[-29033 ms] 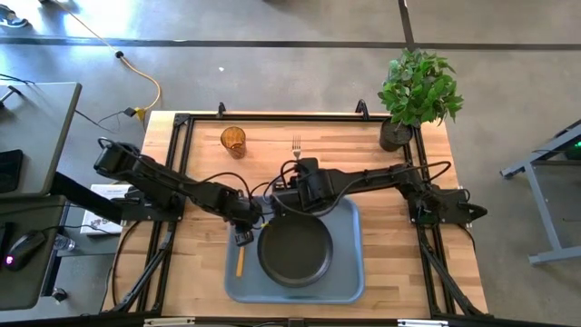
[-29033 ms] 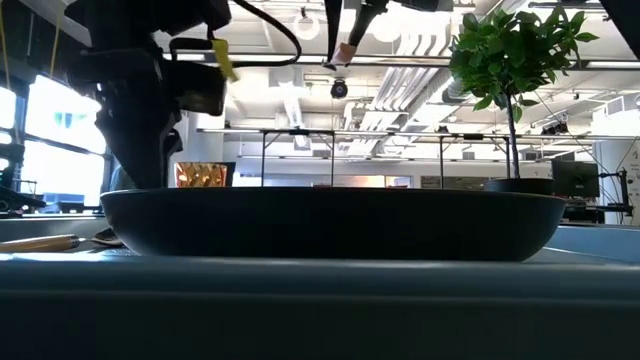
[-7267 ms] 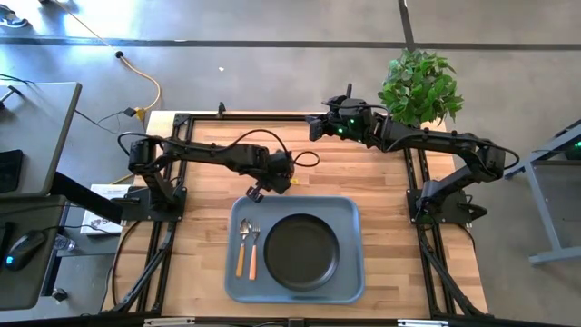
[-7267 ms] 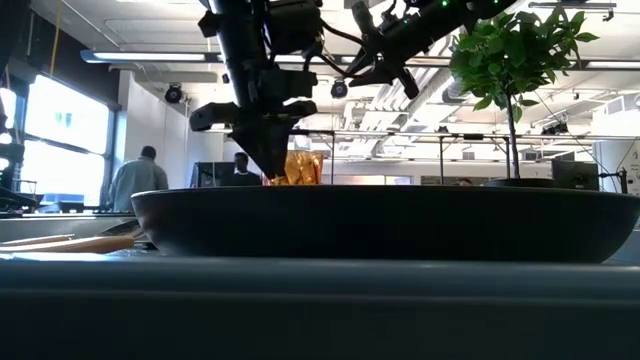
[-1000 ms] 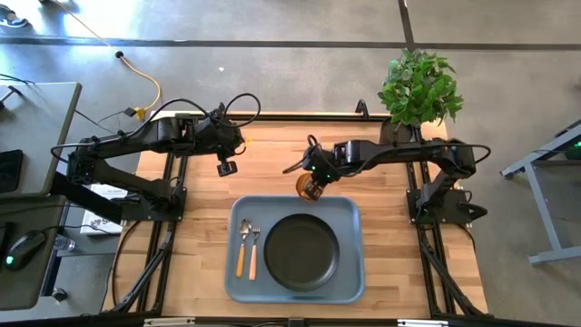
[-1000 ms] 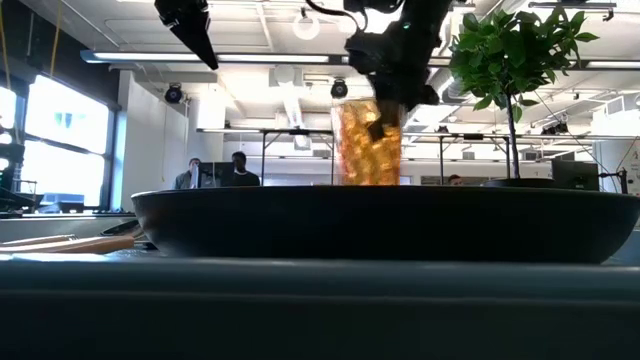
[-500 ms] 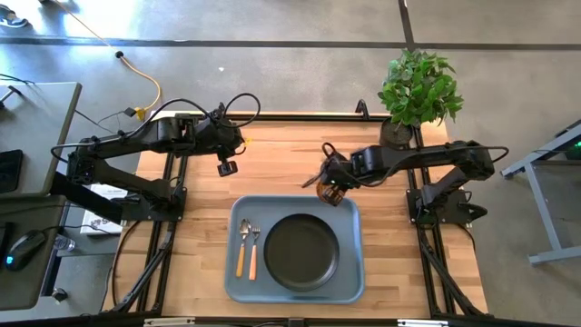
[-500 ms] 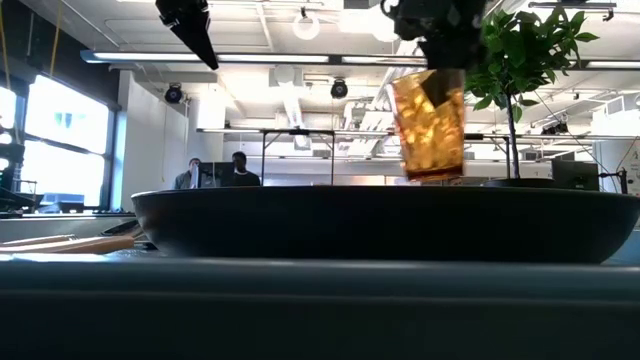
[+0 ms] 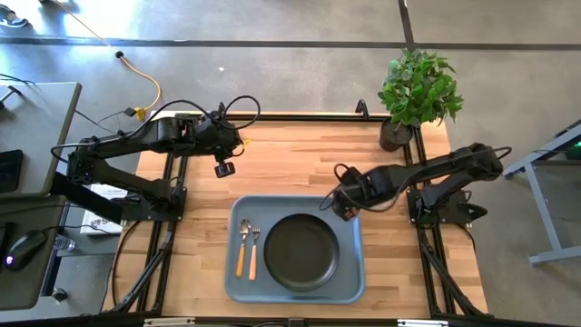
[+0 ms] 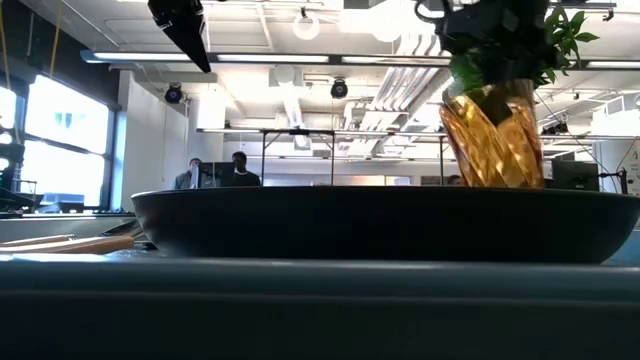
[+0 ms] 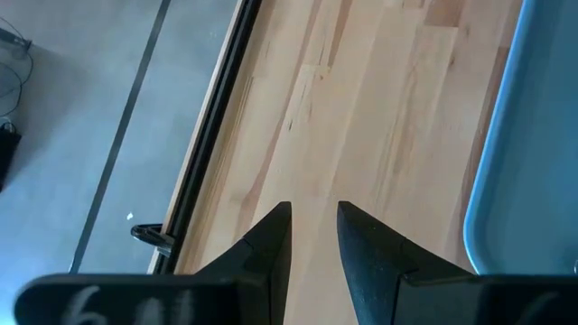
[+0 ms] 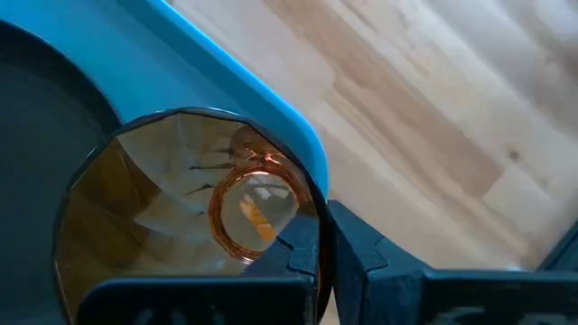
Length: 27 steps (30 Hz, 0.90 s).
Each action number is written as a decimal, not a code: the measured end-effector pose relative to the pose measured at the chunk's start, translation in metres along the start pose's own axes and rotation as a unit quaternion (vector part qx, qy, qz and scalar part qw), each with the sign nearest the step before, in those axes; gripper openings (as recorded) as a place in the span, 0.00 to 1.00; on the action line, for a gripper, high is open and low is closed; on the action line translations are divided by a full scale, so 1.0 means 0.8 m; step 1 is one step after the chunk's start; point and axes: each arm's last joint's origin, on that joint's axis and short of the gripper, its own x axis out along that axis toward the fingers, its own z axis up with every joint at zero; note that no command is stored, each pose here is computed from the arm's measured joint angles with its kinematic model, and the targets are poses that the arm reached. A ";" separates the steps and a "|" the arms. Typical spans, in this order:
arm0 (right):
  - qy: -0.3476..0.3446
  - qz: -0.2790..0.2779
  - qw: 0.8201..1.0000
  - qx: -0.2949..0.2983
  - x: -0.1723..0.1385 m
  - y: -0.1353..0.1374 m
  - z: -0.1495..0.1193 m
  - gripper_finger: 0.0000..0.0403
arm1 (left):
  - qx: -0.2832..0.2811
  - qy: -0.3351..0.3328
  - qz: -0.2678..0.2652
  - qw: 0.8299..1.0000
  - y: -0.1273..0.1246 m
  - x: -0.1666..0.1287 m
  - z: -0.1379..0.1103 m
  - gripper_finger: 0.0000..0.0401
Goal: Pick and place plate/cup/fork/spoon on tray
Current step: Put the brown cup on the blue serving tray to the top right of the black plate
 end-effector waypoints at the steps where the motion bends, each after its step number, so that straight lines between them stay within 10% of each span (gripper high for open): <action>1: -0.001 0.003 1.000 0.009 0.002 -0.001 -0.006 0.00 | 0.000 0.000 0.000 1.000 0.000 0.000 0.000 0.21; 27: -0.053 0.065 0.990 0.111 0.049 -0.019 -0.044 0.00 | -0.005 -0.003 0.000 1.000 0.000 0.000 0.001 0.21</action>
